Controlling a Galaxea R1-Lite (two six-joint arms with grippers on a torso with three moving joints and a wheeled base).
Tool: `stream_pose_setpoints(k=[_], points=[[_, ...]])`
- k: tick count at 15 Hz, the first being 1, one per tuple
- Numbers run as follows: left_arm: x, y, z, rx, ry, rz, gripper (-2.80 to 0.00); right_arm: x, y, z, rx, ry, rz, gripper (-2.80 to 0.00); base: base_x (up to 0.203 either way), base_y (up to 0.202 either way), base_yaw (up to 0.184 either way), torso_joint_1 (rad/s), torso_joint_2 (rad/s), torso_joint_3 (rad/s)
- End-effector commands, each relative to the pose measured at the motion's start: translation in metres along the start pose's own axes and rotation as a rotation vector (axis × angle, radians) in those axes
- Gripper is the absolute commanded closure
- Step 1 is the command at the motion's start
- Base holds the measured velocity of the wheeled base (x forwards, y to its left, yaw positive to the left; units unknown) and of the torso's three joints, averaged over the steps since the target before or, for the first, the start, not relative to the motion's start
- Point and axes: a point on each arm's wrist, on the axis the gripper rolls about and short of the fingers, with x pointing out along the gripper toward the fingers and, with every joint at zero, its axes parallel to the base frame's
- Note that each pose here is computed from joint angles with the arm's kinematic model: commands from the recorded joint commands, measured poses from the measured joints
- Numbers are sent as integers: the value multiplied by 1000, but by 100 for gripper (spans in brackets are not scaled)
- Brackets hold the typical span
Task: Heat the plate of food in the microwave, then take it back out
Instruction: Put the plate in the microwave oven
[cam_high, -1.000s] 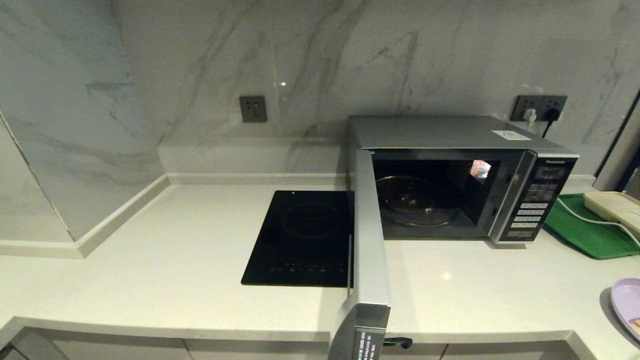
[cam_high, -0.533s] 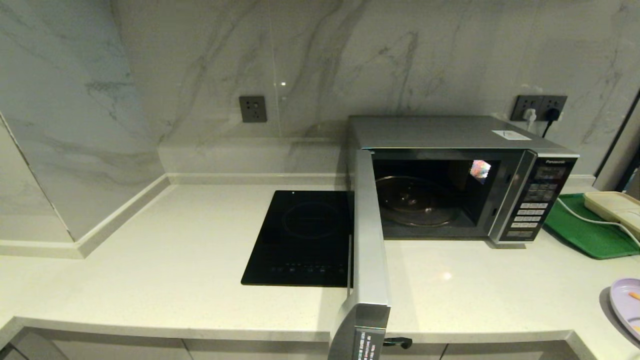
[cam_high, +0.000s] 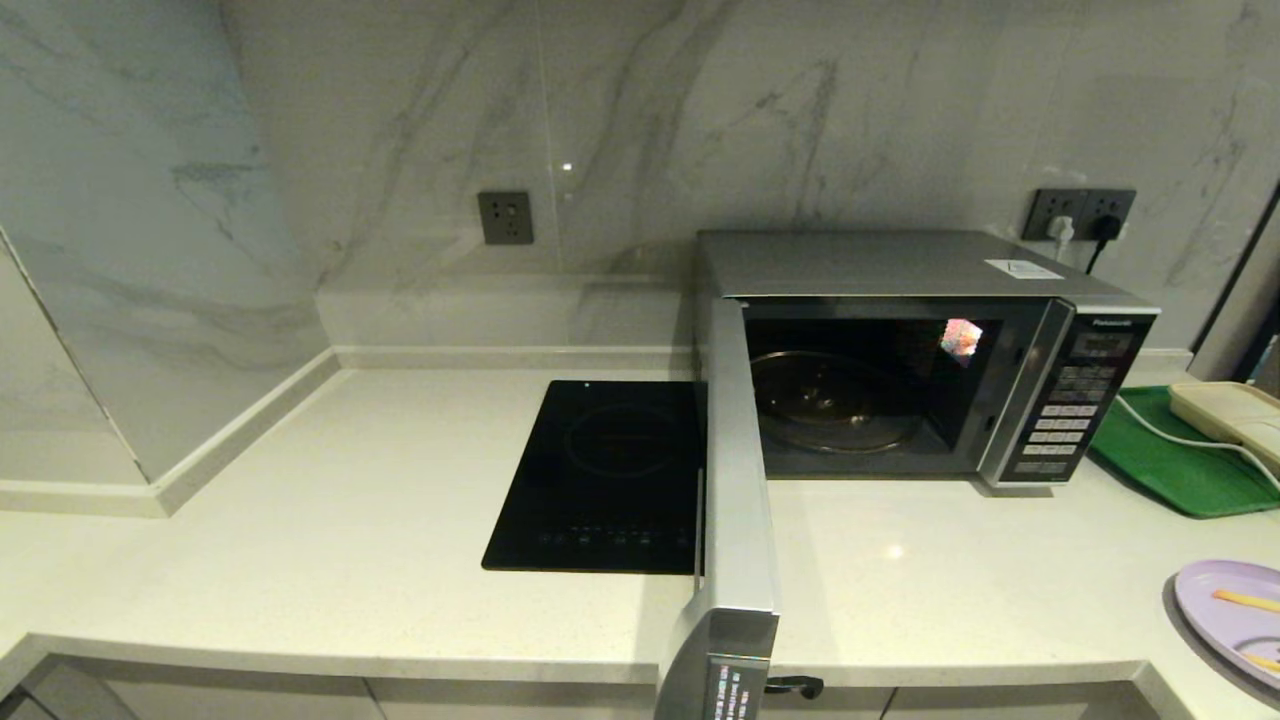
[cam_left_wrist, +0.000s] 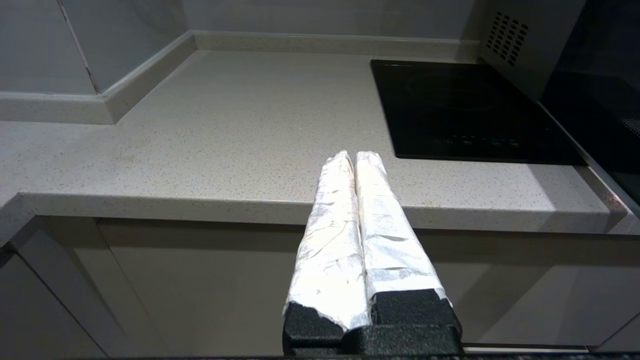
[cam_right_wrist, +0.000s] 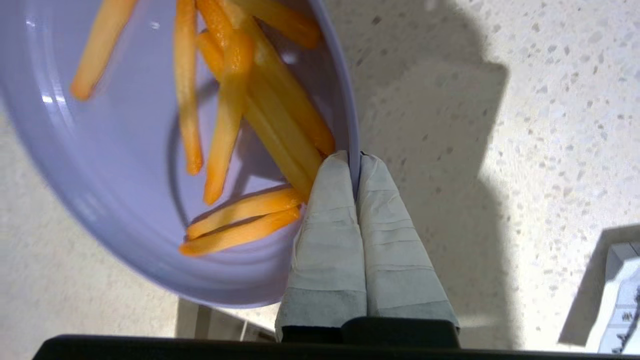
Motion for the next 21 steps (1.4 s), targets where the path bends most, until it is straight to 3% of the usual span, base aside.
stream_pose_setpoints(k=[1, 7, 11, 16, 21], points=[[0, 0, 0, 0, -2, 1, 0, -21, 10, -12, -37, -29, 36, 0, 0, 0, 0, 0, 0, 0], [0, 0, 0, 0, -2, 1, 0, -49, 41, -61, -175, -11, 124, 0, 0, 0, 0, 0, 0, 0], [0, 0, 0, 0, -2, 1, 0, -66, 56, -87, -220, 0, 191, 0, 0, 0, 0, 0, 0, 0], [0, 0, 0, 0, -1, 1, 0, -86, 84, -119, -146, 109, 364, 0, 0, 0, 0, 0, 0, 0], [0, 0, 0, 0, -1, 1, 0, -91, 111, -158, -177, 200, 393, 0, 0, 0, 0, 0, 0, 0]])
